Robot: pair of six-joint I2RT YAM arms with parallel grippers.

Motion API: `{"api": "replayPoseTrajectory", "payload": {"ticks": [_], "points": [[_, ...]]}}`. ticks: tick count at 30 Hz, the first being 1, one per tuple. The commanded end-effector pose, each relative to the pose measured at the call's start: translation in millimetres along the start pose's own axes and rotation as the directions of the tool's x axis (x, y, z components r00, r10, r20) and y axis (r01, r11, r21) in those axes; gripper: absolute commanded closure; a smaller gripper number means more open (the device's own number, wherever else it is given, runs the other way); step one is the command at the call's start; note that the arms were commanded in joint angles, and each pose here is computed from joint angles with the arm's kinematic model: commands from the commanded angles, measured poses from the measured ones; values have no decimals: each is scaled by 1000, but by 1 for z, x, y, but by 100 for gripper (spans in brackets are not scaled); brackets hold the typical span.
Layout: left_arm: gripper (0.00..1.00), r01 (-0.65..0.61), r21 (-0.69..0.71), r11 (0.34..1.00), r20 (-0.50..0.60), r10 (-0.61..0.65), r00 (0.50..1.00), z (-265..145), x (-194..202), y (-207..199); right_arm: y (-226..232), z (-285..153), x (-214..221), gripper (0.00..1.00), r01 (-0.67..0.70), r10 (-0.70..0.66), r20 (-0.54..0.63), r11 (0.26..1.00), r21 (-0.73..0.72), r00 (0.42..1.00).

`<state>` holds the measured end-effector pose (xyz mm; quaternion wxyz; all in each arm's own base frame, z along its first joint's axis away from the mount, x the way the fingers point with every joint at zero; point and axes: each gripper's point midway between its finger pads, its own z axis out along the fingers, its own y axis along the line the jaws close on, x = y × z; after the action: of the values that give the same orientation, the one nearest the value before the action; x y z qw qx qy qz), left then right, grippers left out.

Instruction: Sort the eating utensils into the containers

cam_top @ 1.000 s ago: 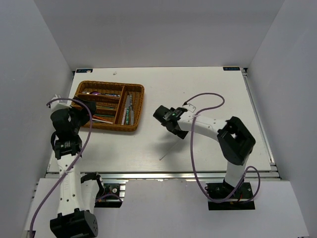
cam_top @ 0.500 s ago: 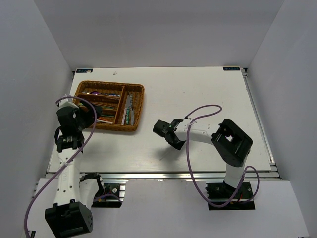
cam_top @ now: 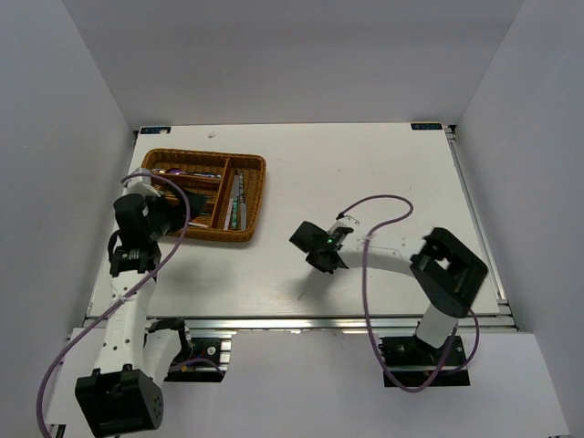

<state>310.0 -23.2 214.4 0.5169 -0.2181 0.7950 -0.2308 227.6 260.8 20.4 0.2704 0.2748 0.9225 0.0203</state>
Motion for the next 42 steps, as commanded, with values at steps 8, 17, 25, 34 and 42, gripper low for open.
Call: {"api": "replayPoseTrajectory", "payload": {"ticks": [8,17,25,34,42], "points": [[2,151,710,688,-241,36,970,-52,54,-146,119,-187,-40,100,499,-271,439,219,-839,857],[2,123,762,636,-217,73,973,-69,64,-179,139,-223,-24,100,459,-307,426,40,-888,851],[21,117,625,771,-260,65,963,-28,87,-155,150,-234,-18,100,444,-321,422,-4,-896,848],[61,149,669,728,-271,52,961,-31,86,-169,158,-237,-9,100,438,-349,418,-24,-899,838],[100,131,601,788,-243,24,970,-15,77,-169,155,-232,-19,65,454,-324,412,63,-889,852]]}}
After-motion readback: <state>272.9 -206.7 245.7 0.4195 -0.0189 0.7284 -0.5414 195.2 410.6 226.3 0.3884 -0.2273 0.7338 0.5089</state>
